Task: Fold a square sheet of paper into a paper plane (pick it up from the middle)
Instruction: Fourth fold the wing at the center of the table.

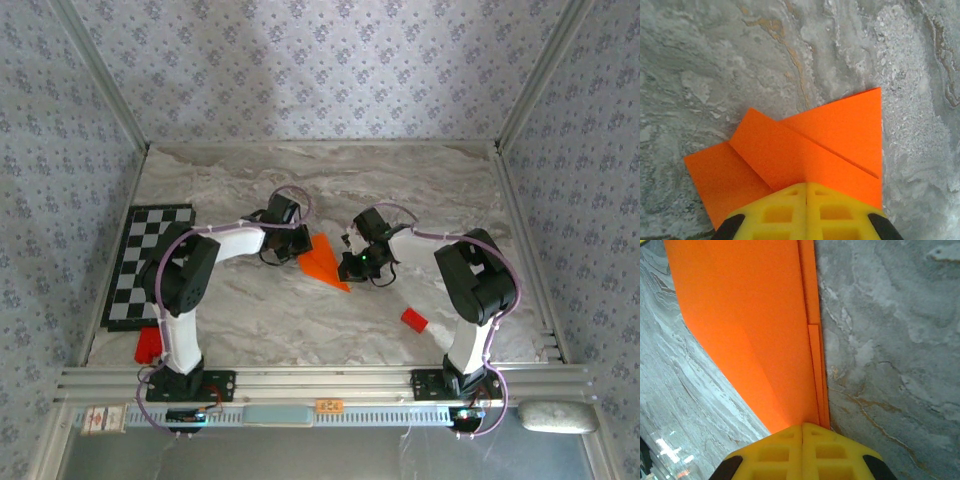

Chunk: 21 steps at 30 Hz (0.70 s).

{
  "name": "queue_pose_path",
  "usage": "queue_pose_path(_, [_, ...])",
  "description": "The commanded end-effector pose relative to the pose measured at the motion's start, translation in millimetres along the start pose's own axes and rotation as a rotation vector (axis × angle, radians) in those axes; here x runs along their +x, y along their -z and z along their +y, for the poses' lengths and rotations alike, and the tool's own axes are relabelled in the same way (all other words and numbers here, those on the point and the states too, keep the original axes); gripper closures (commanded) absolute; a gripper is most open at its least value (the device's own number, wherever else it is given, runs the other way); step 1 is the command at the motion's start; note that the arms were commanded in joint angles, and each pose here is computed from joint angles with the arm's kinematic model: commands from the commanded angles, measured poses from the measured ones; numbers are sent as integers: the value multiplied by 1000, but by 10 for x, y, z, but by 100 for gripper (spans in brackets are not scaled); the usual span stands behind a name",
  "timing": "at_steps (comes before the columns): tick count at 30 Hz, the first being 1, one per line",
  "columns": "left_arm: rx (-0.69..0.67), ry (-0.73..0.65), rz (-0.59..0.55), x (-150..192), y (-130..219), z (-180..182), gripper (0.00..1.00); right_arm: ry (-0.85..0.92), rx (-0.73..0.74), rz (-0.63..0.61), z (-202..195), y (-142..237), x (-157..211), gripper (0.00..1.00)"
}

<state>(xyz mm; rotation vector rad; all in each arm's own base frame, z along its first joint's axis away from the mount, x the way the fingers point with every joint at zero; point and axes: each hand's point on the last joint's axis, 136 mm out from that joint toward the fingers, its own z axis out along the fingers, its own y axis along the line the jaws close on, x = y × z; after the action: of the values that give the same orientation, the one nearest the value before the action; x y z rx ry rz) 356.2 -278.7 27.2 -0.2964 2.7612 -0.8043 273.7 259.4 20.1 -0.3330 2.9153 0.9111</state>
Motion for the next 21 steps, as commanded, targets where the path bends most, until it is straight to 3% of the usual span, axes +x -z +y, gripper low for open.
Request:
queue_pose_path(1, [-61, 12, 18, 6, -38, 108, 97, -18, 6, 13, -29, 63, 71, 95])
queue_pose_path(5, [-108, 26, 52, 80, -66, 205, 98, 63, -88, -102, 295, 269, -209, 94])
queue_pose_path(9, [-152, 46, 78, 137, -105, 297, 99, 112, -118, -113, 473, 222, -311, 93])
queue_pose_path(21, [-218, 75, 107, 208, -147, 435, 100, 86, -54, -69, 357, -153, -469, 97])
